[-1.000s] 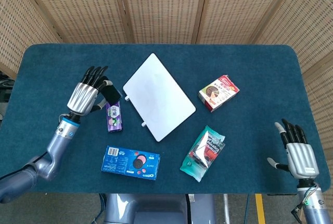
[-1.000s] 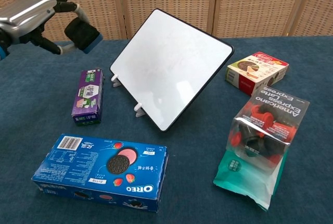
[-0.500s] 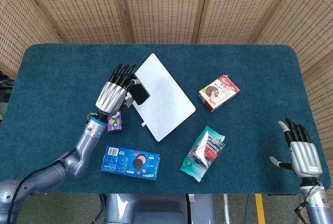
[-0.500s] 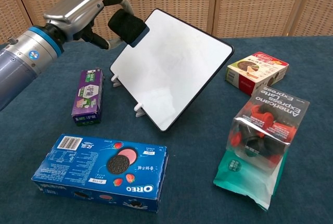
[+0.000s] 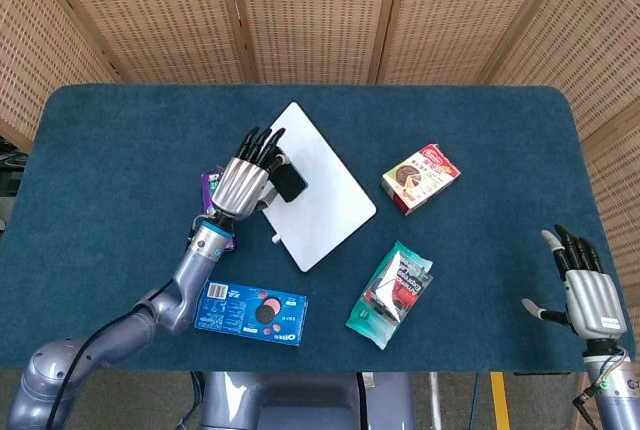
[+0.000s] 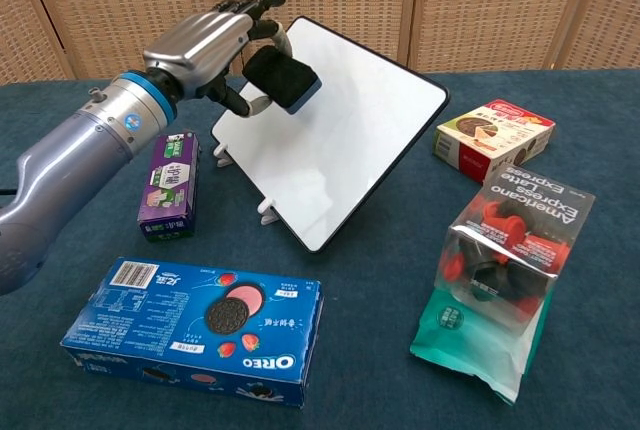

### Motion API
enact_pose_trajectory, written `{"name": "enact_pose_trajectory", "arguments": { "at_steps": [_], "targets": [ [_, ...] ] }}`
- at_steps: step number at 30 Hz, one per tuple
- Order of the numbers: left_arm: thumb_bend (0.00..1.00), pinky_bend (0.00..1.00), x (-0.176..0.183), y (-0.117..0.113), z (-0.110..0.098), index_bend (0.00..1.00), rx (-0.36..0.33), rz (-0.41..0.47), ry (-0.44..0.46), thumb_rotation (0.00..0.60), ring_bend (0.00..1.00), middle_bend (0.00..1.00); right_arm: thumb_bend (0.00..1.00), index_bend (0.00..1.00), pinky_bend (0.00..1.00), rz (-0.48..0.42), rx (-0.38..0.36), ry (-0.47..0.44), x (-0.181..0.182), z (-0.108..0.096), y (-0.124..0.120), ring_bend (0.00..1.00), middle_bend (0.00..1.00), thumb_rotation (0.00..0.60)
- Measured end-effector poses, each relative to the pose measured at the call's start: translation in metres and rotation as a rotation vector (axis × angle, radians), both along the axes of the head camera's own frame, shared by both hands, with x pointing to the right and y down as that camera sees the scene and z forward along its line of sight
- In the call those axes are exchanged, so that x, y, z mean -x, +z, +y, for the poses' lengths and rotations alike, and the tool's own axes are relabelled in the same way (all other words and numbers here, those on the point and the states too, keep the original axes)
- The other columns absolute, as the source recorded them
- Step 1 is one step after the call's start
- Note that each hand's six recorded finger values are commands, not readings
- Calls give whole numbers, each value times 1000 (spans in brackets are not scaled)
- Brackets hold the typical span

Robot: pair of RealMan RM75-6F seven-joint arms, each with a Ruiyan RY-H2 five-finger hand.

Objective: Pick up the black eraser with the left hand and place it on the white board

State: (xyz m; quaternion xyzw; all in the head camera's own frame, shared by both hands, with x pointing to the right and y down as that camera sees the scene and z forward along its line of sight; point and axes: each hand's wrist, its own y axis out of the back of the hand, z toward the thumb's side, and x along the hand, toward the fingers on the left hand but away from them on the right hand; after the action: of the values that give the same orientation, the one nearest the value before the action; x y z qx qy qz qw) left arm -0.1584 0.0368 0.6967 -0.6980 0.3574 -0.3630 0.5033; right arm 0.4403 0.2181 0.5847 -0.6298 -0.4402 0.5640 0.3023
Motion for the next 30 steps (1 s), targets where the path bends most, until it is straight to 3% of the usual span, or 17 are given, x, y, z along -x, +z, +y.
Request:
{"name": "enact_pose_trajectory", "arguments": {
  "at_steps": [30],
  "targets": [
    [328,0,-29,23,8,526,20,-53,21,600,0,0,45,24,0,-36,-7,20,-7,-3,-6,0,0,600]
  ]
}}
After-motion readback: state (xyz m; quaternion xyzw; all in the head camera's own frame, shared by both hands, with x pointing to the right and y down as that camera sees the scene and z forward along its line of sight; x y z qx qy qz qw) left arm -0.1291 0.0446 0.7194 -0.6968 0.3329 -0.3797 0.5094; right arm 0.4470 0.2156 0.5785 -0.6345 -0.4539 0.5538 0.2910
